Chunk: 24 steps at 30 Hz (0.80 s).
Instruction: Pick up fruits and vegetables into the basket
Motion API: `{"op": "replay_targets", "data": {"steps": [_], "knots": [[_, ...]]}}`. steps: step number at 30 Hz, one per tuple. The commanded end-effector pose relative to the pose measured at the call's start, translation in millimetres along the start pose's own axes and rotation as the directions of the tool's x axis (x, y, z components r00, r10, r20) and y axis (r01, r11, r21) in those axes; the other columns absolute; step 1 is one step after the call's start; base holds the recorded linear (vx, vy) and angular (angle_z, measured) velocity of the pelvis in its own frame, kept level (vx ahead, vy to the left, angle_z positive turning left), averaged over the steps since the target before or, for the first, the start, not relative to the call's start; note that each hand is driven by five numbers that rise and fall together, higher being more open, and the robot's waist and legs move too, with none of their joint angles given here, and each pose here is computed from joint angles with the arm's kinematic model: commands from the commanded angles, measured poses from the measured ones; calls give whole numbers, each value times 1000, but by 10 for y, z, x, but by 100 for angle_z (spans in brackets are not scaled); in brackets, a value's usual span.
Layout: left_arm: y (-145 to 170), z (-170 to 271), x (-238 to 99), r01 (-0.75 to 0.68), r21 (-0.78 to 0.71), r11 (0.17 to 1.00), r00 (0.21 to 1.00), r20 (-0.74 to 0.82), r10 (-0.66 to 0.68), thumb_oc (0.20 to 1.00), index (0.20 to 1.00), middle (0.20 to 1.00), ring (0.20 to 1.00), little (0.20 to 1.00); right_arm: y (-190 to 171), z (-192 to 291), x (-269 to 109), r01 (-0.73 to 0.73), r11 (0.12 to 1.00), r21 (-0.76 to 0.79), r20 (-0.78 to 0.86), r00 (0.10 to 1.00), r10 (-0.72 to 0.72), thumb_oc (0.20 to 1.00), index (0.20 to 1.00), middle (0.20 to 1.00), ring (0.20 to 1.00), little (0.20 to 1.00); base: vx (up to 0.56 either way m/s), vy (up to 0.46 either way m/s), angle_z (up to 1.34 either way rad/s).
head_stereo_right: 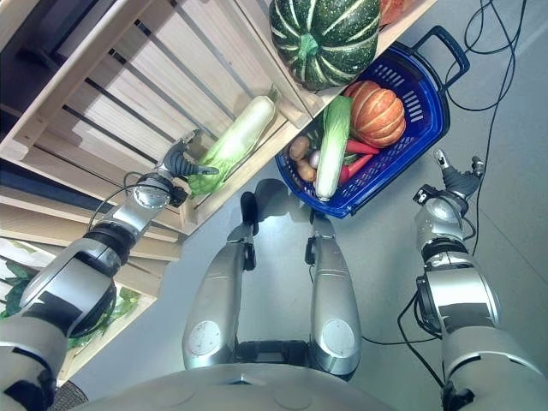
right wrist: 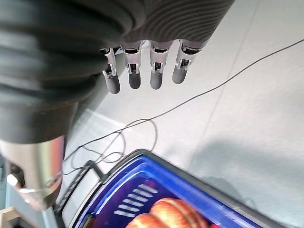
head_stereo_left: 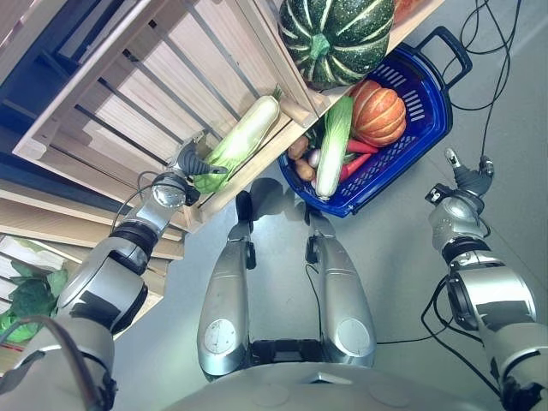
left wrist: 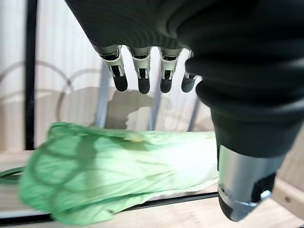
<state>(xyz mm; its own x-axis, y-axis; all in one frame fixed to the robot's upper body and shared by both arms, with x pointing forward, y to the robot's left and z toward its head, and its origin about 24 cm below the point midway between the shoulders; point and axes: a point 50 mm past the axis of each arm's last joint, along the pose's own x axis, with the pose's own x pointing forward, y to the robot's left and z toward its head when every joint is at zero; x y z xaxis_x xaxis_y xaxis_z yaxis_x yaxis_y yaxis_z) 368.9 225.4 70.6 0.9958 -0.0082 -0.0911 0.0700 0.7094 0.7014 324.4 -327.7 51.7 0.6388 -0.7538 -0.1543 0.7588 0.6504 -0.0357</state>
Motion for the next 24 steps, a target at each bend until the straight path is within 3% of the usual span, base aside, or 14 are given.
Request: {"op": "replay_targets", "data": {"steps": [1,12,24], "knots": [[31,-38,25,-7,-37,999,999,-45,5,1000,1000,1000,1000,1000,-131,-48,38,17,999,-44,-23,1000,-18,1000,1000,1000,1000,1000,11,6,-4],[96,-105,87,36,-40,999,984,-172,-42,1000,1000,1000,1000,1000,65,-207,-61,-86,985,-147,-90,993,74,1000,1000,1000,1000,1000,8,8,-5],[161,-41,142,62,-6,998,978,-200,-62,1000,1000,1000,1000,1000,221,-157,-103,-141,978,-156,-65,989,132,1000,1000,1000,1000,1000,6,9,-5]]}}
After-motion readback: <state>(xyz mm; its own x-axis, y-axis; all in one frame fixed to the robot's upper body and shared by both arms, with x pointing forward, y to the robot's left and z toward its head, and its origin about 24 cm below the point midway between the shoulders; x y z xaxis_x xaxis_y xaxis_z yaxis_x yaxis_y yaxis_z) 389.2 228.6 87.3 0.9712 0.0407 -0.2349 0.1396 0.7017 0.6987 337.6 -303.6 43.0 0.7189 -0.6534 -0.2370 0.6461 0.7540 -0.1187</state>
